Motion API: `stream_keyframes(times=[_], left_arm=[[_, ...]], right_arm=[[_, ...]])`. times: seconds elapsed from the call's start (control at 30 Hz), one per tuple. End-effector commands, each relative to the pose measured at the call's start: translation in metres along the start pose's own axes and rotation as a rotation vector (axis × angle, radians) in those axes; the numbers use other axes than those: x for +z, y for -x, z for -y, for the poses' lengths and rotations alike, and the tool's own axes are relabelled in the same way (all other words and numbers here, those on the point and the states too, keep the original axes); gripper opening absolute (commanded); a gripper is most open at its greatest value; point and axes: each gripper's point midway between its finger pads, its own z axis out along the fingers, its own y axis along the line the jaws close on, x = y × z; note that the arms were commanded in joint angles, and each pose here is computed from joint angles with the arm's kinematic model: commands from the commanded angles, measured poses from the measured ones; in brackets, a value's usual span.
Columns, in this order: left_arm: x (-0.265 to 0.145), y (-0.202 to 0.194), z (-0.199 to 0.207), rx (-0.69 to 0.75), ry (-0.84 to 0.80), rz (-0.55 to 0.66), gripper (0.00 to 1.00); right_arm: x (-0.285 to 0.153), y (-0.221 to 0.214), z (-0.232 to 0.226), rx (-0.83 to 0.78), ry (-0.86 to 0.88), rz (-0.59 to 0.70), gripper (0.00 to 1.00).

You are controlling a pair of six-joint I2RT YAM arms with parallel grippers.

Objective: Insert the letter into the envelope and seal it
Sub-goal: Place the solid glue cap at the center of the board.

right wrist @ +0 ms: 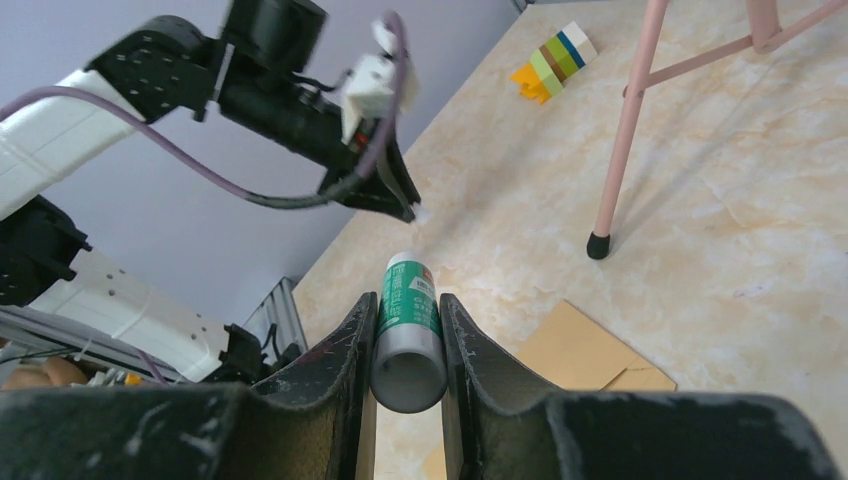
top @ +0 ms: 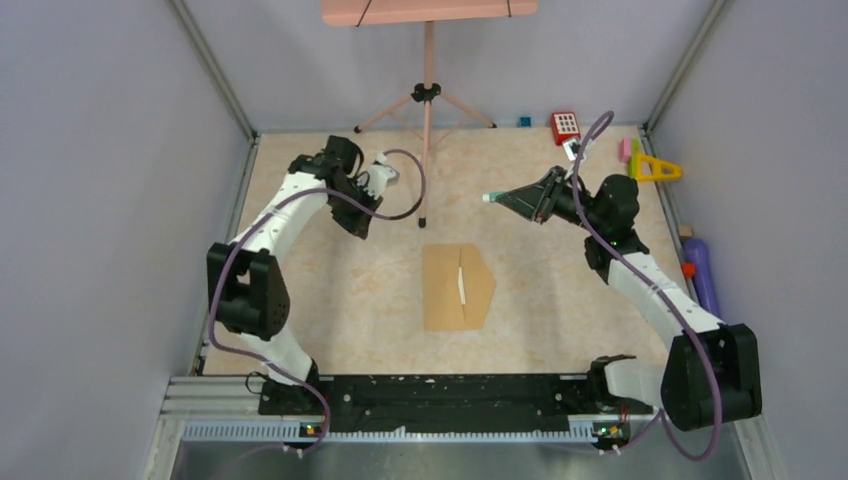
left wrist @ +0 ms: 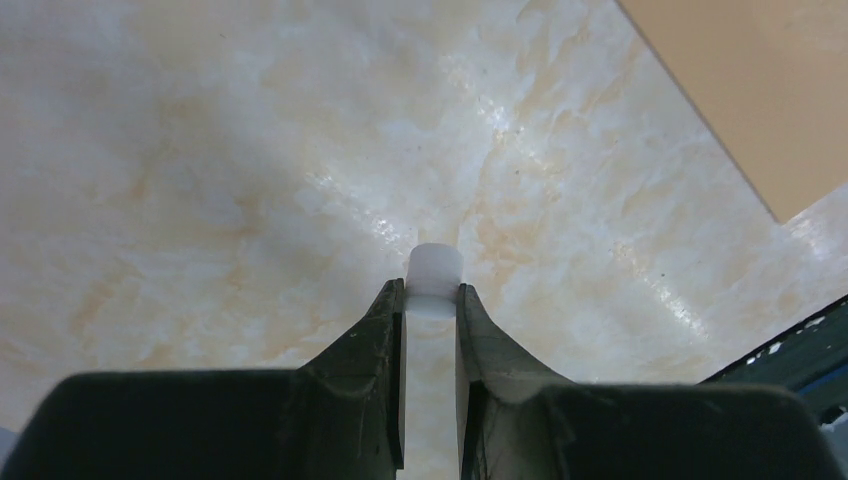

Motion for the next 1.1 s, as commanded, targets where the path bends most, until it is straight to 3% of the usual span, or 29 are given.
stream_keyframes(times=[0.0,0.1,0.37,0.63,0.97,1.07], left_arm=[[0.028,-0.027,-0.004,0.051,0.037,-0.211,0.06],[0.050,-0.029,-0.003,0.072,0.046,-0.298,0.06],[0.089,-0.024,0.005,0.149,0.102,-0.395,0.06],[0.104,-0.033,0.015,0.145,0.087,-0.408,0.06],[0.114,-0.037,0.024,0.143,0.099,-0.399,0.15],[0.114,-0.034,0.026,0.138,0.108,-0.386,0.26]], right_arm=[[-0.007,0.035,-0.023,-0.119,0.031,0.079,0.00],[-0.011,0.038,-0.025,-0.131,0.031,0.090,0.00],[-0.014,0.038,-0.025,-0.135,0.035,0.093,0.00],[-0.014,0.038,-0.027,-0.131,0.043,0.092,0.00],[-0.014,0.037,-0.026,-0.126,0.042,0.092,0.00],[-0.014,0.037,-0.026,-0.128,0.042,0.092,0.00]])
